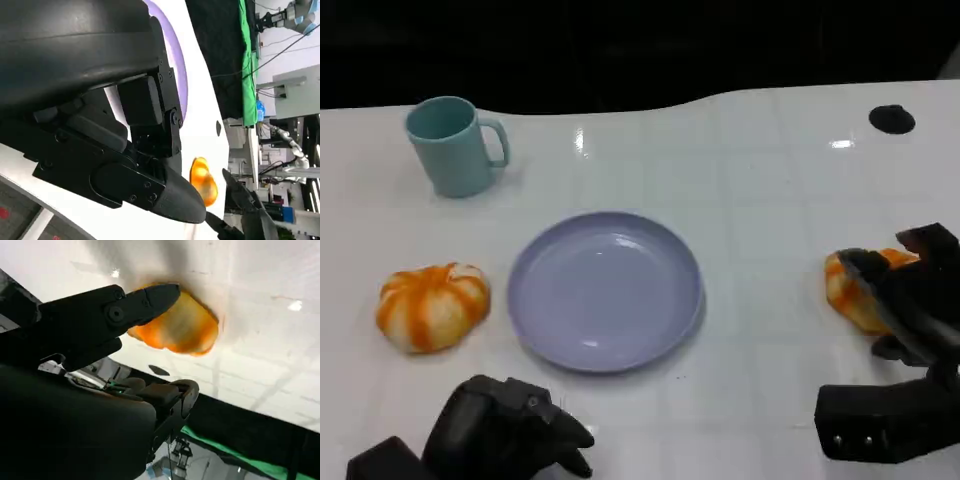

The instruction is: Grasp the bread from the table and place it into the plate.

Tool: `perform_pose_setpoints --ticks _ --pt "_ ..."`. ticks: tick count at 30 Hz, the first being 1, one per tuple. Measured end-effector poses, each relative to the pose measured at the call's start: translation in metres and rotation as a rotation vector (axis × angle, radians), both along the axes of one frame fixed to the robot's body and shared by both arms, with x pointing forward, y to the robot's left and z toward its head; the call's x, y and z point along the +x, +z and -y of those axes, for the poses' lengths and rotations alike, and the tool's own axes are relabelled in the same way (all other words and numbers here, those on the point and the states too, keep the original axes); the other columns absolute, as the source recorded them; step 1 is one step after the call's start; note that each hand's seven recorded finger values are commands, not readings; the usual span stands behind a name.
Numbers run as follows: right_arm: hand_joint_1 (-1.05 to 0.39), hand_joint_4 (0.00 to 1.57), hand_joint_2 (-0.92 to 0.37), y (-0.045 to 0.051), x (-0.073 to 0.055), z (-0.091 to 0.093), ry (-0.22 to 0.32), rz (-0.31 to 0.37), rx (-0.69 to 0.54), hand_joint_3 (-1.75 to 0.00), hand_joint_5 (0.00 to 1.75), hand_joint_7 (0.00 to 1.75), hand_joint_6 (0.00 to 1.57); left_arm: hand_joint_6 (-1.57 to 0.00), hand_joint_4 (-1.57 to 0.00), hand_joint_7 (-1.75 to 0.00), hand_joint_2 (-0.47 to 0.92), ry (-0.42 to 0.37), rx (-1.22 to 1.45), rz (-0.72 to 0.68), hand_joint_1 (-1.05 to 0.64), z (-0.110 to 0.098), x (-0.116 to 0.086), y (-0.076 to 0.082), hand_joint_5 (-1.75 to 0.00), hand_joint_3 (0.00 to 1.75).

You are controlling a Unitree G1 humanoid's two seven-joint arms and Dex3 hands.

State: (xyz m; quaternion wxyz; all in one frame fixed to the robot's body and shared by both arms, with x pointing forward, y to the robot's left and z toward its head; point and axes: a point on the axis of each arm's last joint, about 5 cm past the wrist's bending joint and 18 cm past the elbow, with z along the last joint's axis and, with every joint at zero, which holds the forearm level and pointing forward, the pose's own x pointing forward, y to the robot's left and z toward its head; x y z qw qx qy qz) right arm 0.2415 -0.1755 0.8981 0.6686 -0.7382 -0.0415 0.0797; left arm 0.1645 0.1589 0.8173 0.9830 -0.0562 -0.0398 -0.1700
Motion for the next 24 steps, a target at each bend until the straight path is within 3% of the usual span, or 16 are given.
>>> perform_pose_setpoints --ticks 9,13,16,17,20,21,23,24 --pt "-0.44 0.52 -0.84 -0.0162 0.015 -0.001 -0.022 -0.036 0.005 0.00 0.13 0.02 0.50 -1.57 -1.41 -0.23 0.91 0.000 0.003 0.001 -1.05 -0.001 0.000 0.000 -0.68 0.00" --pt "-0.33 0.80 -0.84 -0.0236 0.022 0.001 -0.017 -0.008 0.036 0.00 0.10 0.04 0.69 -1.57 -1.41 -0.23 0.91 0.000 0.005 0.003 -1.05 -0.001 0.000 0.000 -0.68 0.01" --pt "-0.19 1.18 -0.83 -0.0282 0.024 0.004 -0.003 0.011 0.097 0.00 0.18 0.08 1.00 -1.57 -1.41 -0.23 0.91 0.000 0.005 0.002 -1.05 -0.001 0.000 0.000 -0.68 0.00" --pt "-0.15 1.25 -0.82 -0.0295 0.025 0.004 0.009 0.025 0.124 0.00 0.33 0.07 1.12 -1.57 -1.41 -0.23 0.91 0.001 0.005 0.003 -1.05 -0.001 0.000 0.000 -0.68 0.00" --pt "-0.08 1.03 -0.80 -0.0318 0.026 0.006 0.038 0.068 0.194 -0.01 1.29 0.05 1.36 -1.57 -1.41 -0.24 0.91 0.001 0.005 0.002 -1.05 -0.001 -0.001 0.000 -0.68 0.00" --pt "-0.05 0.98 -0.82 -0.0323 0.027 0.006 0.050 0.081 0.209 -0.01 1.48 0.08 1.42 -1.57 -1.41 -0.24 0.91 0.001 0.005 0.002 -1.05 -0.001 -0.001 0.000 -0.68 0.00" --pt "-0.02 0.91 -0.84 -0.0335 0.027 0.007 0.075 0.106 0.246 -0.01 1.67 0.20 1.46 -1.57 -1.42 -0.24 0.91 0.001 0.004 0.002 -1.05 -0.001 -0.001 0.000 -0.68 0.00" --pt "-0.02 0.88 -0.85 -0.0344 0.027 0.007 0.085 0.116 0.264 -0.01 1.71 0.51 1.32 -1.57 -1.42 -0.24 0.91 0.001 0.004 0.002 -1.05 -0.001 -0.001 0.000 -0.68 0.00"
